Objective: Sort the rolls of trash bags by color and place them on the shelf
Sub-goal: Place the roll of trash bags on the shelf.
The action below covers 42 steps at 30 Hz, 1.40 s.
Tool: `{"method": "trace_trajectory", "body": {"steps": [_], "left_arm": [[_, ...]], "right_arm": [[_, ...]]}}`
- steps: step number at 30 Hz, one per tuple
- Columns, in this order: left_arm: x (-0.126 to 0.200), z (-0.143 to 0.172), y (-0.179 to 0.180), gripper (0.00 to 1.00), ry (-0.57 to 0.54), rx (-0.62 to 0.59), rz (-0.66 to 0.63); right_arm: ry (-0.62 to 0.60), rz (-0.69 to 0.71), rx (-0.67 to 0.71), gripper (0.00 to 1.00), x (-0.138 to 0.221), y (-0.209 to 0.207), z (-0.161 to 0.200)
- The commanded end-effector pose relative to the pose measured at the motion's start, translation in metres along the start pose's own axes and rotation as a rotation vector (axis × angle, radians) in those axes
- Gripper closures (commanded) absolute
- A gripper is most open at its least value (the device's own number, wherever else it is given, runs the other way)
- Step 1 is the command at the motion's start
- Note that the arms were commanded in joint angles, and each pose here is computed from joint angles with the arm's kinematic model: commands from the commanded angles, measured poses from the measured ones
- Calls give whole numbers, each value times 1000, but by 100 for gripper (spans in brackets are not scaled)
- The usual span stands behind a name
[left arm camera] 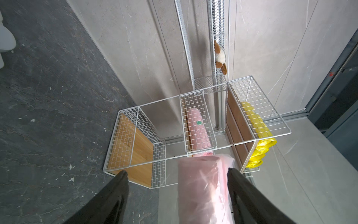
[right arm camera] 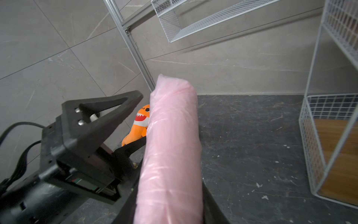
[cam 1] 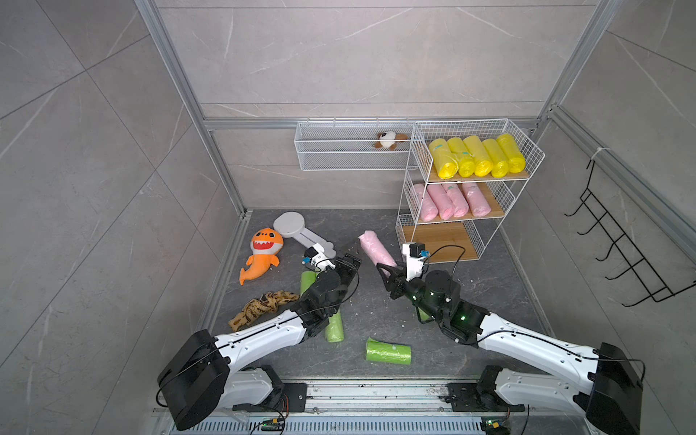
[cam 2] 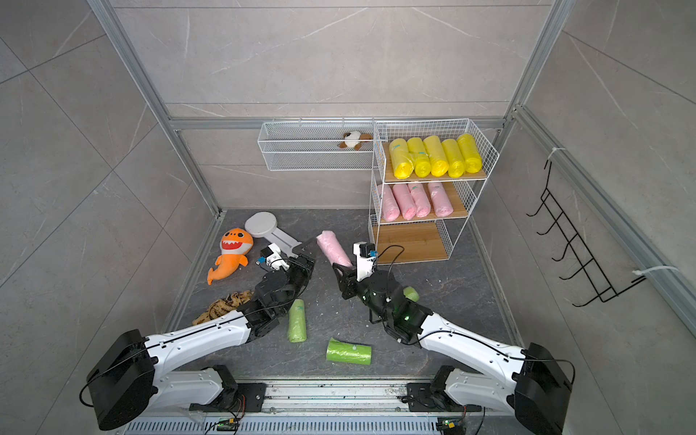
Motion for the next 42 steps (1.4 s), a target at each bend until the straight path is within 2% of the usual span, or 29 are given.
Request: {"method": "trace_trajectory", "body": {"steps": [1,5,12,19,29,42], "left_arm": [[-5,-1,-7,15,53,-111,-7],[-10,1,-4,12,98,-237,-40],[-23,8,3,11,214,-499,-108],[-29,4,4,11,235,-704,-168],[-39,2,11,10,274,-749,-194],[-52,13,5,10,359,-739,-150]], "right_arm": [[8,4,14,78,8,-12,-21],[43,25,3,79,15,-30,-30],[170,117,84,79,40,-60,-38],[261,236,136,78,67,-88,-45],[317,370,114,79,93,-128,-60],[265,576,-75,78,127,-202,-72]]}}
Point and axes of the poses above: each gripper's point midway between its finger pads, its own x axis back along the fingers, its own y axis along the line the jaws close on, z = x × y, the point moved 8 cm from there along x, back along the fingers, and after that the axes turned 13 degrees about x, right-handed, at the moved point
